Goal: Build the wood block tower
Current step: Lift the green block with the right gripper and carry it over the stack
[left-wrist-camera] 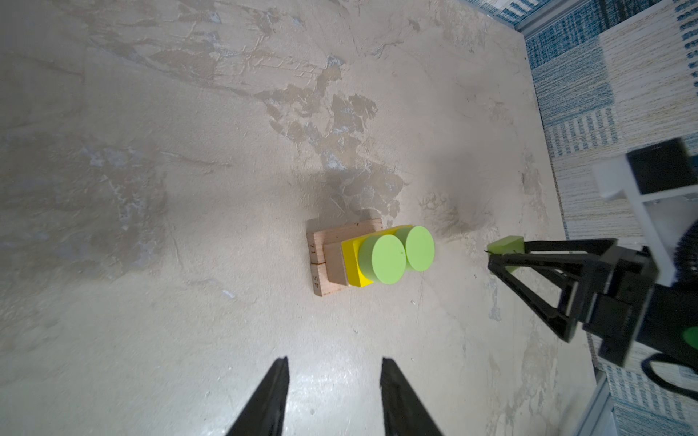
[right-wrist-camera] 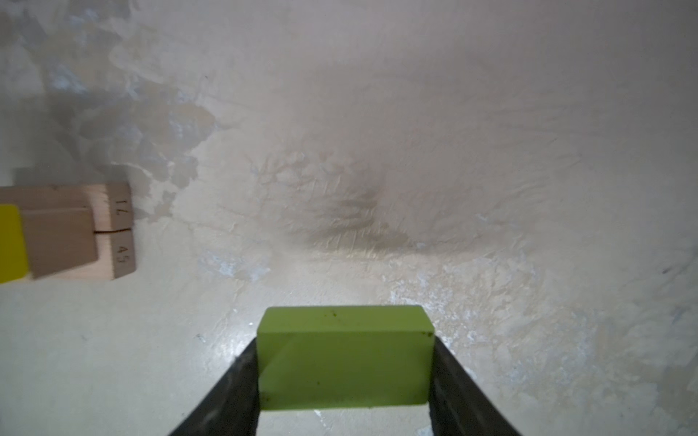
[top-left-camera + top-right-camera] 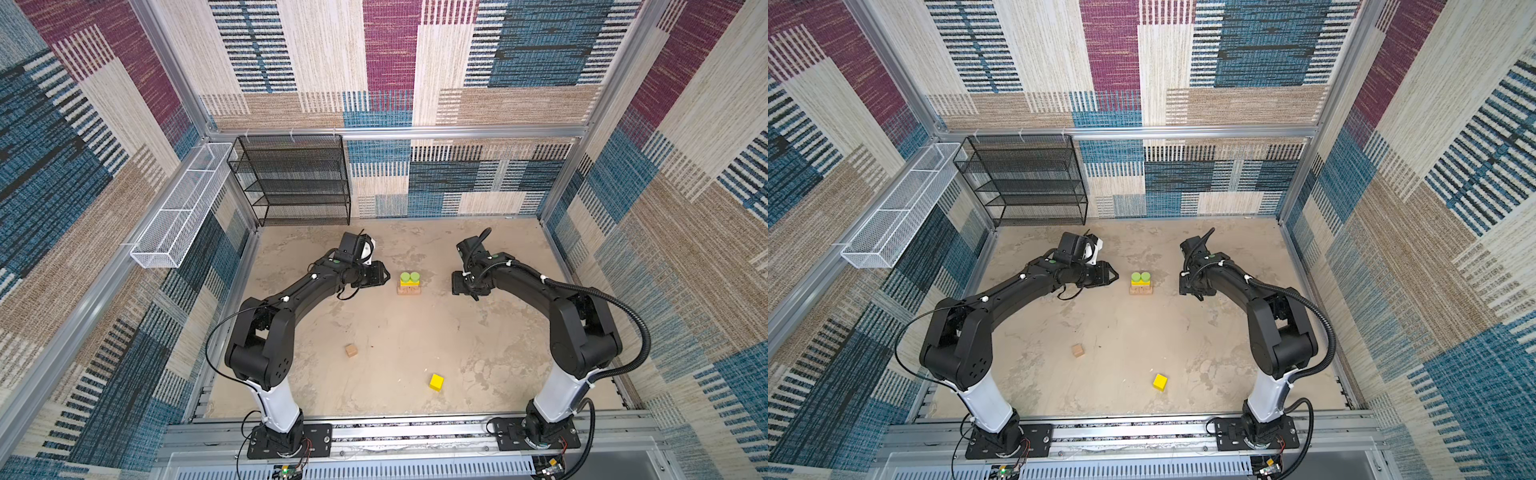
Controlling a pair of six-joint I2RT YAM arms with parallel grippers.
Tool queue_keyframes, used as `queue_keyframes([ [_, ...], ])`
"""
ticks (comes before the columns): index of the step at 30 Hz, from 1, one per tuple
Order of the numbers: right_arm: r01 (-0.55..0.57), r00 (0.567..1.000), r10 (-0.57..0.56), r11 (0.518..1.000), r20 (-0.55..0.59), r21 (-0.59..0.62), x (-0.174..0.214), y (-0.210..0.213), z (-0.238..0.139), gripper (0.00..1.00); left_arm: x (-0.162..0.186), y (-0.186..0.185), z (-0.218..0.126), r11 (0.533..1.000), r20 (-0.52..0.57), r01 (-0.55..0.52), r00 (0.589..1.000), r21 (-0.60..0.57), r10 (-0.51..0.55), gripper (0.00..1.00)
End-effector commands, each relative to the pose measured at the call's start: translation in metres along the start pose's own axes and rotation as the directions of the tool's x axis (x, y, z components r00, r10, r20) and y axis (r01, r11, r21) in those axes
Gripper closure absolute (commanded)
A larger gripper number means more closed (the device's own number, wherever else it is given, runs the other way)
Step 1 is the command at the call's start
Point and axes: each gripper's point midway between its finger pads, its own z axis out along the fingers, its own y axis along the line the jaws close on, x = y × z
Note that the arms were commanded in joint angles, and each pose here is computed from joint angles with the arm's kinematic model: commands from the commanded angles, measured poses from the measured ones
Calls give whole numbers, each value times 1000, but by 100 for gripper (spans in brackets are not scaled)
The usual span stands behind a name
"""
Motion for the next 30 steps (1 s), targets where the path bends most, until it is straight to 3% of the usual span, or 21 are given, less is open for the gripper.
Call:
queue_keyframes([
  [1, -11, 1000, 11, 999, 8, -34, -6, 16, -15, 43, -1, -1, 0, 1000, -4, -20, 1000, 12, 20, 55],
  [14, 12, 1000, -9, 995, 30, -100, -36, 98, -33, 44, -3, 8, -9, 1000, 18, 12, 1000, 27, -13, 56],
  [30, 22, 1000, -22, 1000, 6, -6, -33, 139, -29, 43, -2, 30, -20, 999, 26, 53, 998, -5, -53, 56],
])
